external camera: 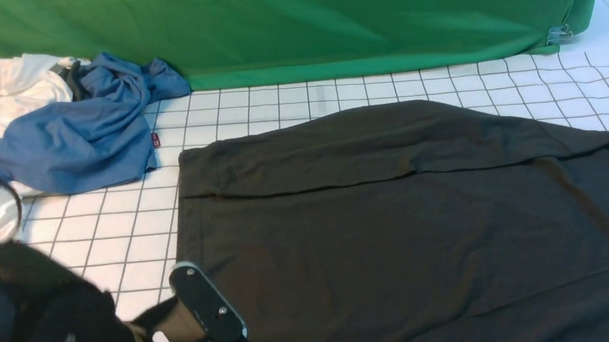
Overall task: Fold a long-sleeved shirt over a white checkered tablecloth.
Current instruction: 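Grasp the left edge of the dark T-shirt lying flat on the table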
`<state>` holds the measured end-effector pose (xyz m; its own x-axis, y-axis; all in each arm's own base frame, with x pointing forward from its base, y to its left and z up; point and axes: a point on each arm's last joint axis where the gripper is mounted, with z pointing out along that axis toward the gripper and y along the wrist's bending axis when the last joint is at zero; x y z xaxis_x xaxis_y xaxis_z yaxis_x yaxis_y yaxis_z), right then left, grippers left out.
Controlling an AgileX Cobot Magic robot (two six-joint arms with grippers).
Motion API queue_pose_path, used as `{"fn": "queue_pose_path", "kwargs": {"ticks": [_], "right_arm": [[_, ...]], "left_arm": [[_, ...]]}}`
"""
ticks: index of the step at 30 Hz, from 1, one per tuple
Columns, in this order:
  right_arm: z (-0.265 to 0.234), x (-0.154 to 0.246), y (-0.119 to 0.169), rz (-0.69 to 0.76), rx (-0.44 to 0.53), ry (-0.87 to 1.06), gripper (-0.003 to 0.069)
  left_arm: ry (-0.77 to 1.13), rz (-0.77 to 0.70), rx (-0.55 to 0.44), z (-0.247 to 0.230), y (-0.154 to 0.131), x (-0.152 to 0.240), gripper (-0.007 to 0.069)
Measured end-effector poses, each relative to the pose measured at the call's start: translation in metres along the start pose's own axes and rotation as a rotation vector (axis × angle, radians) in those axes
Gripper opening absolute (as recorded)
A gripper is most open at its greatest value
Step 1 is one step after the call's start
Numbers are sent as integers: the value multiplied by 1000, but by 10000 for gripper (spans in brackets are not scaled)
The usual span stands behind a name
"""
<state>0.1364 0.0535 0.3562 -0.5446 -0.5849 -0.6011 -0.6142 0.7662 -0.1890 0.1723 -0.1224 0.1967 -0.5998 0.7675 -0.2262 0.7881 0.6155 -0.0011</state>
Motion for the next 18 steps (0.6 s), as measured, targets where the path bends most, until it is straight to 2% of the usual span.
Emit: {"fn": "queue_pose_path", "kwargs": {"ticks": [6,12,18], "right_arm": [[0,-4,-2,0,18,-40,16],[0,-4,-2,1,18,-40,16],[0,-4,-2,1,18,-40,16]], "left_arm": [[-53,0,-31,22,5,-8,405],[-24,7,12,35,4,-10,348],[4,13,54,33,1,-10,186]]}}
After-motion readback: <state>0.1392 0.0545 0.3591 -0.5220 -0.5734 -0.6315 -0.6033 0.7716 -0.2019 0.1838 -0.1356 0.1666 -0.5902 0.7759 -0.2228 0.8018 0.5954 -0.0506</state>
